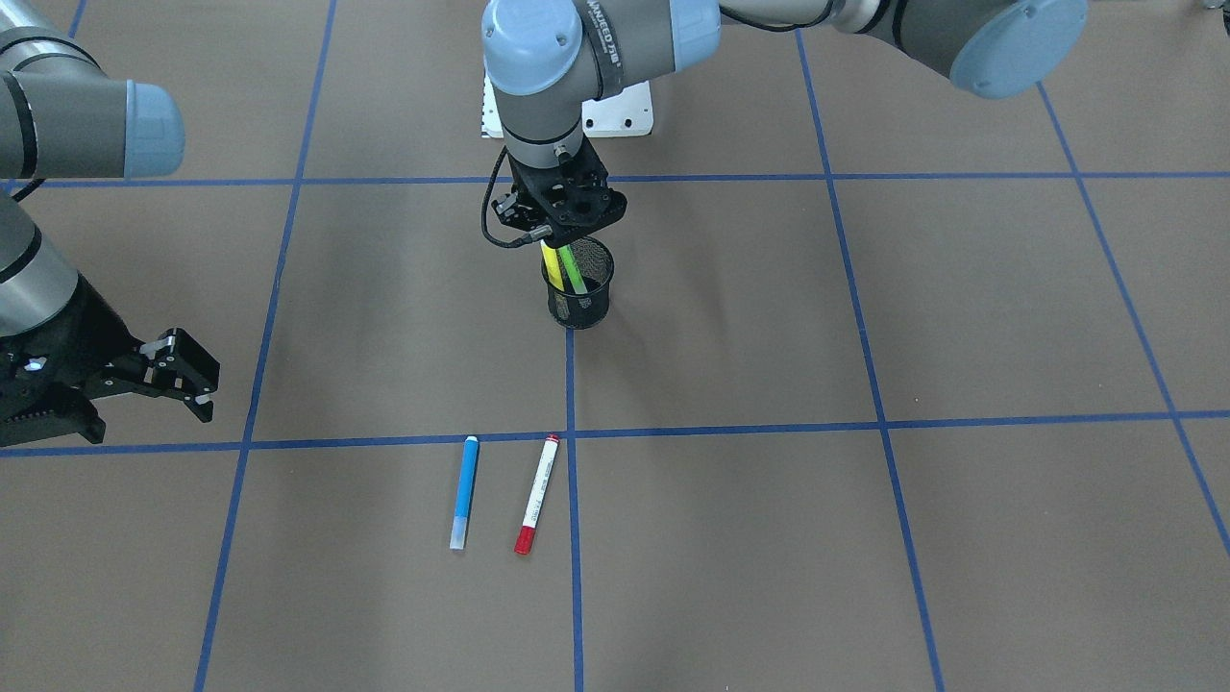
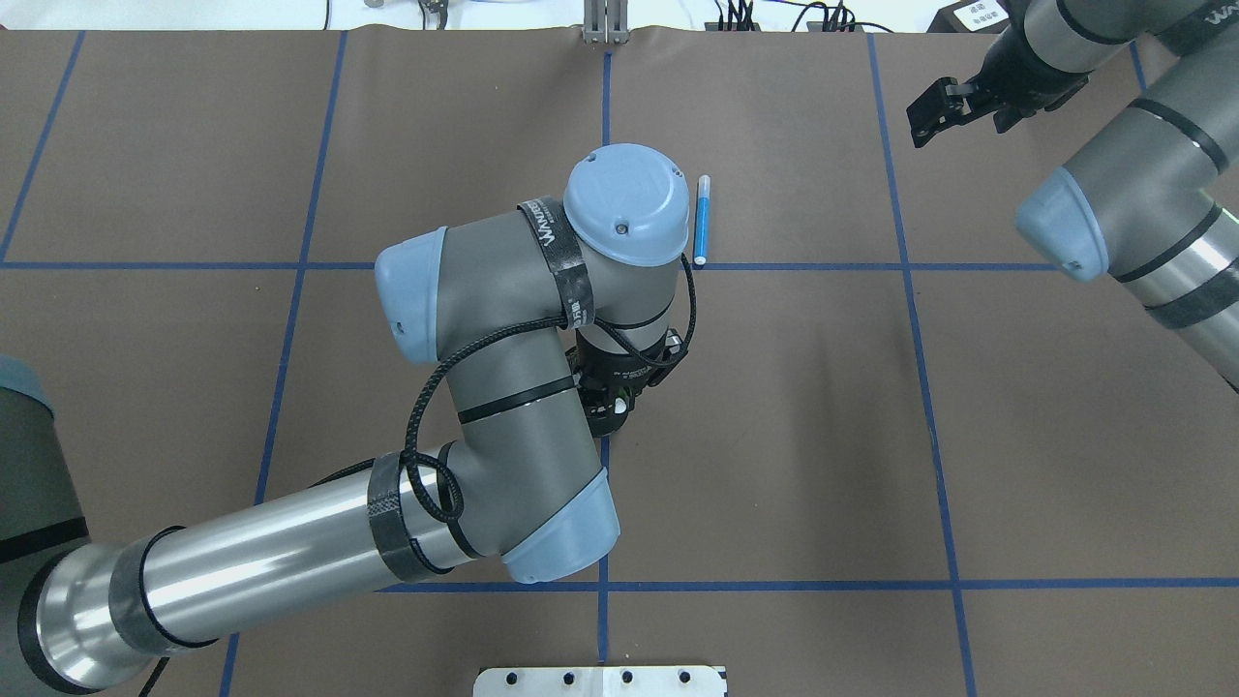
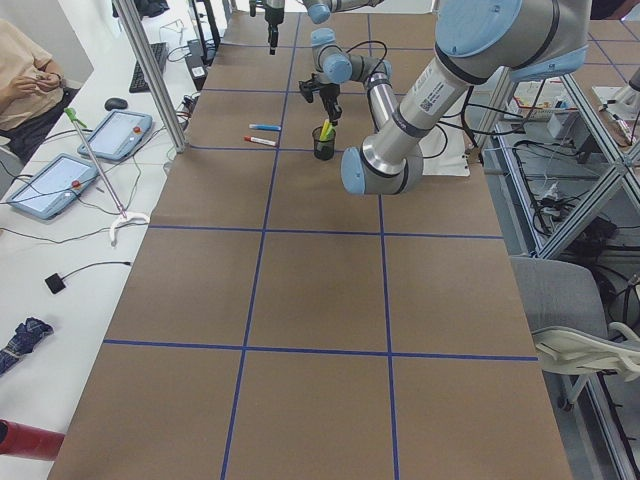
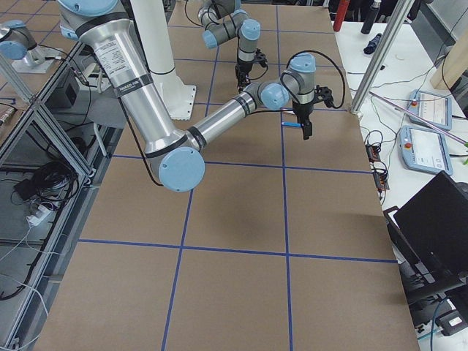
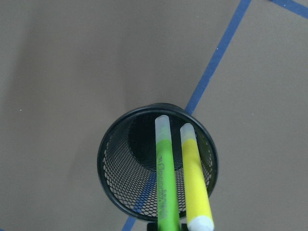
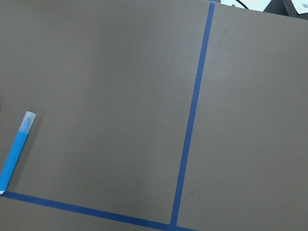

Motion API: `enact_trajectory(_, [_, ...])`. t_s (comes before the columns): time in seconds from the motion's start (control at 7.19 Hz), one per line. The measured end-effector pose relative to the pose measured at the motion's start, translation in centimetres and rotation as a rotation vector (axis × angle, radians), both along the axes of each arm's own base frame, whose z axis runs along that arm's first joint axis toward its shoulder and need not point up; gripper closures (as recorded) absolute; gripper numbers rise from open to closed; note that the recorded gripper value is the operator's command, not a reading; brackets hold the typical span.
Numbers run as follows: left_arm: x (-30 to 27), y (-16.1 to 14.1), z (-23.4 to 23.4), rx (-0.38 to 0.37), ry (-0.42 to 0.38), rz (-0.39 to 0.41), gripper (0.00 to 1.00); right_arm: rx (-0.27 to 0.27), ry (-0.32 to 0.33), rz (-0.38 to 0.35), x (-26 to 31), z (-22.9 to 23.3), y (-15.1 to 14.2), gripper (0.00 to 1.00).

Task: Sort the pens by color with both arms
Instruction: 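Lower the left gripper into the cup and grasp the green highlighter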

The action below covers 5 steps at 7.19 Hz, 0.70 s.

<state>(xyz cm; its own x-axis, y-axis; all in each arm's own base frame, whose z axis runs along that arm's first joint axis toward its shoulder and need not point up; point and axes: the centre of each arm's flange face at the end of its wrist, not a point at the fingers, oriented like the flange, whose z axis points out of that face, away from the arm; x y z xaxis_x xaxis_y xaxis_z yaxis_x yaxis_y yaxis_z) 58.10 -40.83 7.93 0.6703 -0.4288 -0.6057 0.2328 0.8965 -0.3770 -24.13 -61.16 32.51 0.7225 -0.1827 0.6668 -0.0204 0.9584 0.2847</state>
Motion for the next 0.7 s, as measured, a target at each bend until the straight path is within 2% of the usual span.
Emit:
enact_trajectory(0.42, [-4.6,2.4,-3.0,0.019,0.022,0.005,1.0,0.007,-0.006,-0.001,0.3,-0.2,0.6,0.0])
enact_trajectory(0.7, [-7.6,3.1,-4.9,0.065,0.069,0.003,1.0,0.007,-0.01,-0.003,0.4,-0.3,0.8,0.0])
